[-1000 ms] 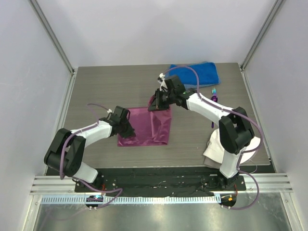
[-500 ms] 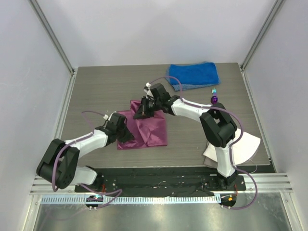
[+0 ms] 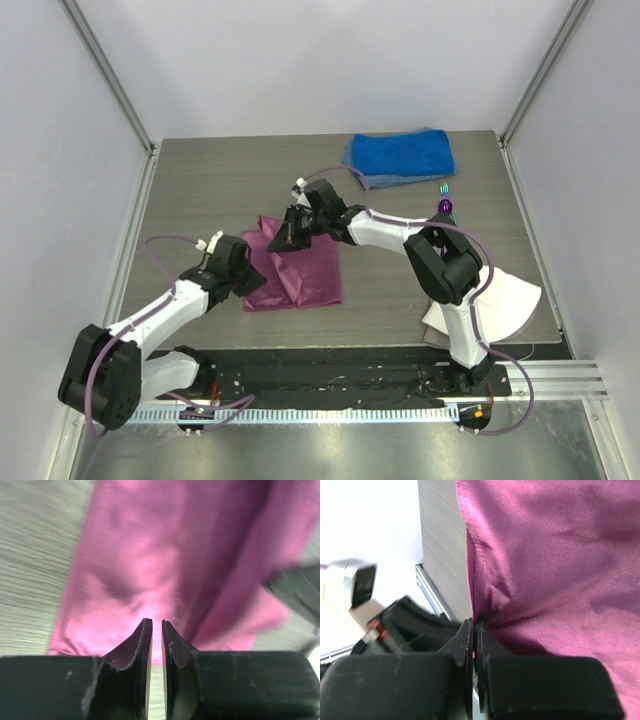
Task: Fold the napkin into a case and place the utensils inside
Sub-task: Fold the rectangle-folded napkin at the center of the board.
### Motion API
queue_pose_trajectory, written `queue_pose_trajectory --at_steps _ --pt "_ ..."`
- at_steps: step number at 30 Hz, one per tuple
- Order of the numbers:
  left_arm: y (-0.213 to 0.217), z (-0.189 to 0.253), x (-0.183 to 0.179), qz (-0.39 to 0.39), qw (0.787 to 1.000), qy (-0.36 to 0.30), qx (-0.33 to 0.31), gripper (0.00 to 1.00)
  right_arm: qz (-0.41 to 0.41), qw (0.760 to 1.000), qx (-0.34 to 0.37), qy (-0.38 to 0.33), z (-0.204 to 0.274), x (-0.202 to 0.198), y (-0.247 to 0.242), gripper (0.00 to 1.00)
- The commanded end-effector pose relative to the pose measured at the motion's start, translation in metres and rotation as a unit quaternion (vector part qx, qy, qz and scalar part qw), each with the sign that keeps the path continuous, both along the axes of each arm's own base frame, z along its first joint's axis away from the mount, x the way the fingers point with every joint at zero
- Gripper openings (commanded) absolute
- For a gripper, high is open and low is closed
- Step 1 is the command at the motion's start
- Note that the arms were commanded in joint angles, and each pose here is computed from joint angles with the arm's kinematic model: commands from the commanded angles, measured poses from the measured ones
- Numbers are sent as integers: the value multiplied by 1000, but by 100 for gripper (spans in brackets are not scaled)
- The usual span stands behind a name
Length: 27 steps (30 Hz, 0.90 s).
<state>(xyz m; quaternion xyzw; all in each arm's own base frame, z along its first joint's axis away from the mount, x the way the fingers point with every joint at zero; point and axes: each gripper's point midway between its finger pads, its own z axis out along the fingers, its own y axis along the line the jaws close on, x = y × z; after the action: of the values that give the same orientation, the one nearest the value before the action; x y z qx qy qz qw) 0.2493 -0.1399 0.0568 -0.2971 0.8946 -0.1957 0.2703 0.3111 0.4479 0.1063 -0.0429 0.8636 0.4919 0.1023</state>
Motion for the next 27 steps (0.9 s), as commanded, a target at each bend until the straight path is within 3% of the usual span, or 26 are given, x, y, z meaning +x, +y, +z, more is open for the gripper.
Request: queue_pose_trajectory --at_steps 1,8,15,22,27 --pt "15 -24 -6 19 999 42 28 15 16 999 37 -18 26 -6 19 1" --pt "15 -51 -21 23 998 58 11 10 3 998 57 0 23 -5 30 1" --pt "17 -37 -19 26 999 26 4 9 -14 998 58 14 9 6 39 1" --pt "35 -2 -16 39 998 2 46 14 -13 998 53 15 1 10 42 1" --pt "40 -9 -17 49 998 4 33 16 -13 999 47 16 -4 9 42 1"
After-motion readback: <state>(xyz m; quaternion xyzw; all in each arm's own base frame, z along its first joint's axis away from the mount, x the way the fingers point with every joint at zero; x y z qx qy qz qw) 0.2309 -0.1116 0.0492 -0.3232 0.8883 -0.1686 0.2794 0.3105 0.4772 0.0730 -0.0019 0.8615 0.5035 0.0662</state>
